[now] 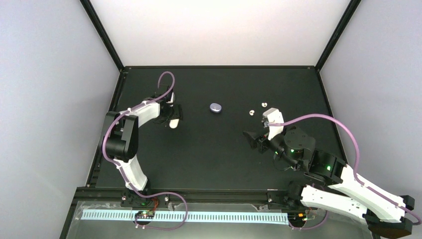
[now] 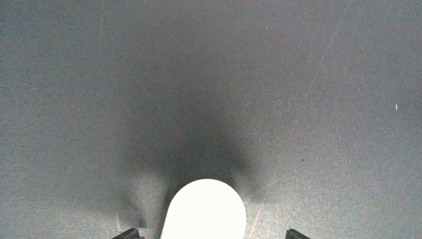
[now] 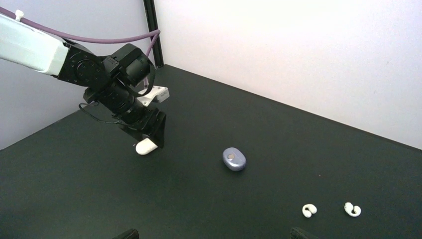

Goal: Insert the wireless bluetooth earbuds into the charging case
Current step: Pick up the charging case at the center of the board.

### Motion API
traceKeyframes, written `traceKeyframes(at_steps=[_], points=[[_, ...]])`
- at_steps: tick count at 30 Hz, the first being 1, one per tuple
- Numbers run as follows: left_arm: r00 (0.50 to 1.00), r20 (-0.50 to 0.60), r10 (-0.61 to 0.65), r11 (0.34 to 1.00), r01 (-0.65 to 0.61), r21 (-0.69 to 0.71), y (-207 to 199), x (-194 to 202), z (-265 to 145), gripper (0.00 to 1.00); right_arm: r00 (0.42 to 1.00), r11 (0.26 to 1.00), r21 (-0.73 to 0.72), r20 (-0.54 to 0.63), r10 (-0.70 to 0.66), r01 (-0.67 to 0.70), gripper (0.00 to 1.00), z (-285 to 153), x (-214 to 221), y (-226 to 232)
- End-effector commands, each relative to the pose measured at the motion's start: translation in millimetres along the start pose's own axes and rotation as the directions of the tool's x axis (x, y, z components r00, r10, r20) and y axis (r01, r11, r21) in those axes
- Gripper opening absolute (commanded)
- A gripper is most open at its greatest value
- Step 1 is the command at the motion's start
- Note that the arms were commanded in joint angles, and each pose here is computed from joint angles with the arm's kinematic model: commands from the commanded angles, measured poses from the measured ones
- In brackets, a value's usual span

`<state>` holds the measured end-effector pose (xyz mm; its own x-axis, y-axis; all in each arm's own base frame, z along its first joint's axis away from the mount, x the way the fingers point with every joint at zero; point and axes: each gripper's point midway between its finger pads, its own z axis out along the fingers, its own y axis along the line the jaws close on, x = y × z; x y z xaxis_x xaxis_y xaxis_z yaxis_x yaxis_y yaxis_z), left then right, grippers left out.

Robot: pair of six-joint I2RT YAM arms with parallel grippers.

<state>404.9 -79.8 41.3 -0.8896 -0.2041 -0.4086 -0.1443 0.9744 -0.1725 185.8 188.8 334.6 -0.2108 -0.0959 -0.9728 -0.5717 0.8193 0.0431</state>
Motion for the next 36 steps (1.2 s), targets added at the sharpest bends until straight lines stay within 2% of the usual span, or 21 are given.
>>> traceKeyframes(at_steps=[1,6,11,15,27,30,32,36], points=[[0.997,-0.019,0.074,0.997,-0.073,0.040,-9,-1,-1,0.71,1.000,1.000,0.014,0.016,0.001,-0.001,0.78,-5,-6,-5],[0.990,-0.066,0.128,0.992,-0.127,0.015,-9,11,8,0.66,1.000,1.000,0.019,0.013,-0.012,0.012,0.78,-4,-7,-5],[0.982,-0.085,0.171,0.985,-0.169,0.028,-18,18,11,0.55,1.000,1.000,0.017,0.011,-0.016,0.015,0.78,-5,-8,-5],[0.968,-0.070,0.243,0.970,-0.241,0.036,-36,20,5,0.48,1.000,1.000,0.017,0.011,-0.018,0.018,0.78,-5,-9,-5],[0.877,0.065,0.477,0.869,-0.481,0.112,-110,45,-46,0.42,0.999,1.000,-0.004,-0.027,-0.023,0.023,0.78,5,2,3],[0.867,0.059,0.495,0.857,-0.498,0.131,-120,57,-48,0.42,0.999,1.000,-0.006,-0.041,-0.024,0.024,0.78,6,6,4],[0.879,0.047,0.474,0.871,-0.476,0.124,-121,61,-49,0.44,0.999,1.000,-0.003,-0.039,-0.020,0.019,0.78,5,6,3],[0.920,0.089,0.382,0.916,-0.390,0.100,-111,43,-55,0.62,0.999,1.000,-0.002,-0.039,-0.008,0.008,0.78,4,6,2]])
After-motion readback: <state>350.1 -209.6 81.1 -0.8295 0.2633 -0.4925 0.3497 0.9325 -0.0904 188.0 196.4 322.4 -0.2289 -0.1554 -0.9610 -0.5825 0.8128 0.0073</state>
